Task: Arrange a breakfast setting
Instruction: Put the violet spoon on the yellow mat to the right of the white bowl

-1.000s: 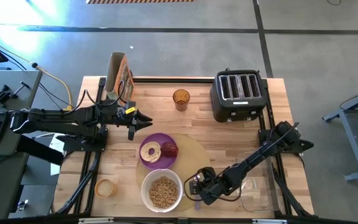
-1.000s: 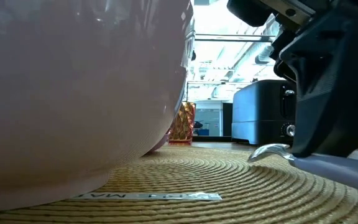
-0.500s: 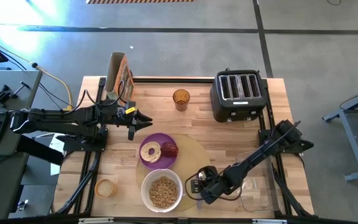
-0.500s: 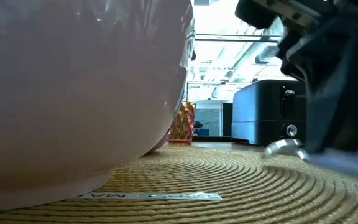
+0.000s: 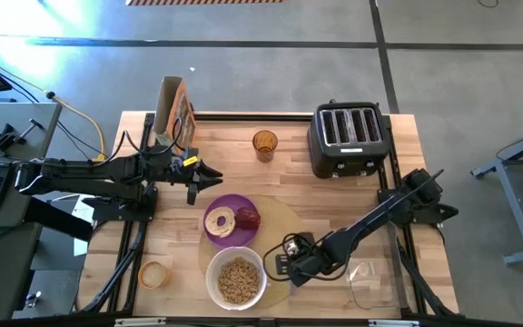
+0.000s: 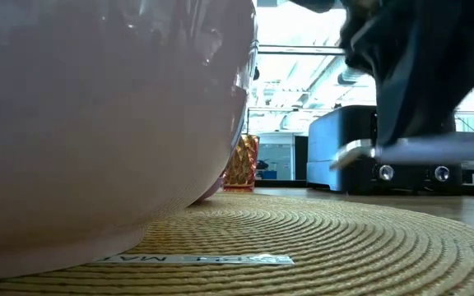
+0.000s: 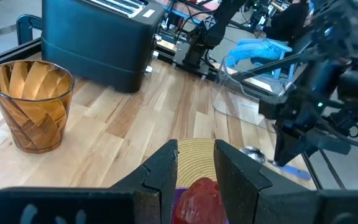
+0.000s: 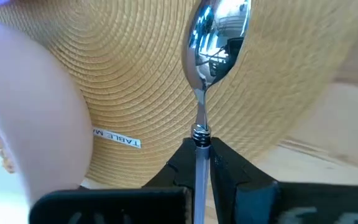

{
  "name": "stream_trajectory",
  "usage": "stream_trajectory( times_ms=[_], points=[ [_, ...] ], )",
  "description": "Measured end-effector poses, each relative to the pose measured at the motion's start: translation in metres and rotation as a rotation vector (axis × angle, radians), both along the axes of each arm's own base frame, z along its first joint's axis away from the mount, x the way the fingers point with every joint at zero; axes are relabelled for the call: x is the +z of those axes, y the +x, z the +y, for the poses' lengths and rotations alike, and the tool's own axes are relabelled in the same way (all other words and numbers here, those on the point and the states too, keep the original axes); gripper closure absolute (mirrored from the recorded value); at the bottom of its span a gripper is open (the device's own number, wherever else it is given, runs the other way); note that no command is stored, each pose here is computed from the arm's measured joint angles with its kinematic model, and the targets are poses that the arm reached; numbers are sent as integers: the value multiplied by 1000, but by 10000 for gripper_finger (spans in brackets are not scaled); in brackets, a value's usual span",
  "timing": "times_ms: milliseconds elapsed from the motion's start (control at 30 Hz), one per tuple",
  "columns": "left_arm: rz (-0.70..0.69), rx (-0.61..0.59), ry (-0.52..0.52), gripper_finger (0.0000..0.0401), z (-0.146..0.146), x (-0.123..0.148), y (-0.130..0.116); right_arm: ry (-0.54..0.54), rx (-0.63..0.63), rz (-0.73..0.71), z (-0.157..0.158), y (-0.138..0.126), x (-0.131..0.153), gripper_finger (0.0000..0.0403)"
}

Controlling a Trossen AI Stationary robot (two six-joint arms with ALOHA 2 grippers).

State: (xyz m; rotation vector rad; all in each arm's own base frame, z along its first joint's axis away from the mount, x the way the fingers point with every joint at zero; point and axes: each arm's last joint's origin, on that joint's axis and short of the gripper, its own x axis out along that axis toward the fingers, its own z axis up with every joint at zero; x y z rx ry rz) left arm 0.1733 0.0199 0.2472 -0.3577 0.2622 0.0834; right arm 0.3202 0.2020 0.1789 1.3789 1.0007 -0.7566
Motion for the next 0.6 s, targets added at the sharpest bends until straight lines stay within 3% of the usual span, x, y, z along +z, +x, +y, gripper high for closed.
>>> stream_trajectory(
  times_ms=[200, 600],
  points=[
    [0, 0, 0, 306, 0, 0, 0, -65, 34, 88, -7, 5, 29, 396],
    [0, -1, 0, 306, 0, 0, 0, -12, 65, 167, -8, 9, 22, 396]
  ],
)
